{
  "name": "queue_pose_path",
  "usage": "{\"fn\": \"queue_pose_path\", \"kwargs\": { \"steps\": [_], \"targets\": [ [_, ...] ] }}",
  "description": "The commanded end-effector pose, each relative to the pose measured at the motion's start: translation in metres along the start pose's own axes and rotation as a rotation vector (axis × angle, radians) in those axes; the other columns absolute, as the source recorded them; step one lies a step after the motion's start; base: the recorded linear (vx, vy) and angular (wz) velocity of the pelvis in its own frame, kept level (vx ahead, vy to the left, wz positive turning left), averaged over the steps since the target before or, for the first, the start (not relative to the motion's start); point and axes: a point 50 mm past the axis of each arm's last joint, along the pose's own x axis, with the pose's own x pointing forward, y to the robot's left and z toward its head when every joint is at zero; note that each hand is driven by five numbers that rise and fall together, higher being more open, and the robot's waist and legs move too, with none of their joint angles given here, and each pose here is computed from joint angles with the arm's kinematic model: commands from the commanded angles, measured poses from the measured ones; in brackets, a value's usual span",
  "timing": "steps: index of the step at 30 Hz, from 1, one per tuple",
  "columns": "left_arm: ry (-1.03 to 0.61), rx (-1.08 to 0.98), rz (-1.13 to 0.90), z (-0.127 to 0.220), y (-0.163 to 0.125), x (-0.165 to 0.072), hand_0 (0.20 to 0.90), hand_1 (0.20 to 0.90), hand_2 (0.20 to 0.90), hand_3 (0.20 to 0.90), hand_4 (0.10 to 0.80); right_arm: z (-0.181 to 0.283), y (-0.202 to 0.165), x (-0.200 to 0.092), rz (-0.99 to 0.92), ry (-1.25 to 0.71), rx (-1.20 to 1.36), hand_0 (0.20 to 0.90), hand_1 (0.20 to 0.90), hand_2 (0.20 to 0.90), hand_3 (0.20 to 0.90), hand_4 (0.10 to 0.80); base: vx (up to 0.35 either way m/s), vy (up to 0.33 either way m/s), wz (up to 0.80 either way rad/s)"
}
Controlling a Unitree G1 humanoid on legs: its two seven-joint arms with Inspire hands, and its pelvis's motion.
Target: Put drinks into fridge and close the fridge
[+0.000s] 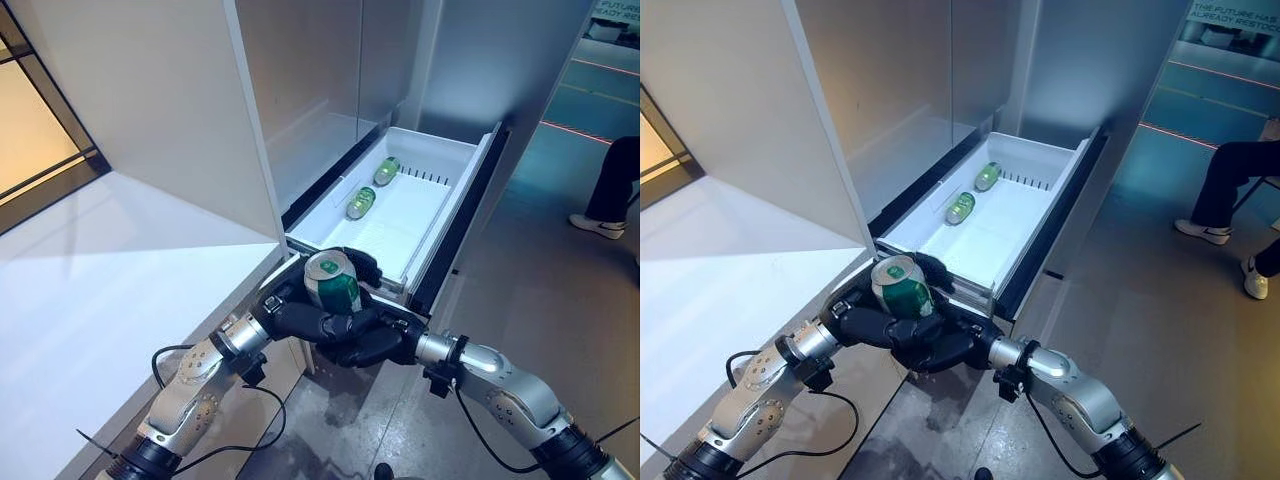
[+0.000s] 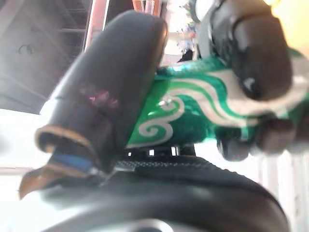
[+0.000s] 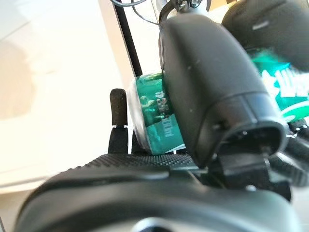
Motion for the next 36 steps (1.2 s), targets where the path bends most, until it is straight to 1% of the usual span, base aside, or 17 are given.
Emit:
{"fn": "queue_pose_path", "kwargs": {
  "steps": [1,4,9,15,18,20,22,26,29,30,32,36],
  "targets": [
    [-0.513,0.218,-0.017,0.087,0.001,0.025,0.9,0.9,0.9,0.9,0.8,0.08,-0.024,-0.005,-0.113,-0.351,-0.085,0.3,0.3,0.3,0.2,0.1,0.0,0.0,0.0],
    [-0.588,0.246,0.053,0.096,0.003,0.02,0.9,0.9,0.9,0.9,0.8,0.09,-0.029,-0.01,-0.163,-0.386,-0.117,0.3,0.3,0.3,0.2,0.1,0.0,0.0,0.0],
    [-0.662,0.261,0.127,0.104,0.005,0.02,0.9,0.9,0.9,0.9,0.8,0.109,-0.036,-0.016,-0.257,-0.45,-0.183,0.3,0.3,0.3,0.2,0.1,0.0,0.0,0.0],
    [-0.67,0.233,0.186,0.107,0.008,0.023,0.9,0.9,0.9,0.9,0.8,0.136,-0.047,-0.024,-0.405,-0.512,-0.329,0.3,0.3,0.3,0.2,0.1,0.0,0.0,0.0],
    [-0.627,0.206,0.193,0.103,0.01,0.027,0.9,0.9,0.9,0.9,0.8,0.149,-0.05,-0.026,-0.461,-0.544,-0.405,0.3,0.3,0.3,0.2,0.1,0.004,-0.008,0.07],
    [-0.562,0.162,0.189,0.094,0.012,0.032,0.9,0.9,0.9,0.9,0.8,0.165,-0.052,-0.027,-0.51,-0.58,-0.475,0.3,0.3,0.3,0.2,0.1,0.003,-0.011,0.15],
    [-0.484,0.116,0.189,0.08,0.013,0.038,0.9,0.9,0.9,0.9,0.8,0.184,-0.056,-0.029,-0.572,-0.617,-0.555,0.3,0.3,0.3,0.2,0.1,0.007,-0.007,0.13],
    [-0.348,0.005,0.184,0.049,0.014,0.041,0.9,0.9,0.9,0.9,0.8,0.212,-0.073,-0.036,-0.702,-0.657,-0.605,0.3,0.3,0.3,0.2,0.1,0.025,0.001,0.13],
    [-0.249,-0.09,0.18,0.026,0.012,0.039,0.9,0.9,0.9,0.9,0.8,0.228,-0.092,-0.046,-0.811,-0.639,-0.6,0.3,0.3,0.3,0.2,0.1,0.024,0.002,0.37],
    [-0.25,-0.091,0.18,0.026,0.012,0.039,0.9,0.9,0.9,0.9,0.8,0.229,-0.092,-0.046,-0.811,-0.64,-0.601,0.3,0.3,0.3,0.2,0.1,0.021,0.005,0.23],
    [-0.152,-0.173,0.152,0.005,0.006,0.034,0.9,0.9,0.9,0.9,0.8,0.235,-0.111,-0.055,-0.899,-0.589,-0.592,0.3,0.3,0.3,0.2,0.1,0.04,0.006,0.31],
    [-0.038,-0.226,0.123,-0.017,-0.001,0.024,0.9,0.9,0.9,0.9,0.8,0.235,-0.135,-0.066,-0.99,-0.513,-0.586,0.3,0.3,0.3,0.2,0.1,0.047,-0.005,0.36]
  ]
}}
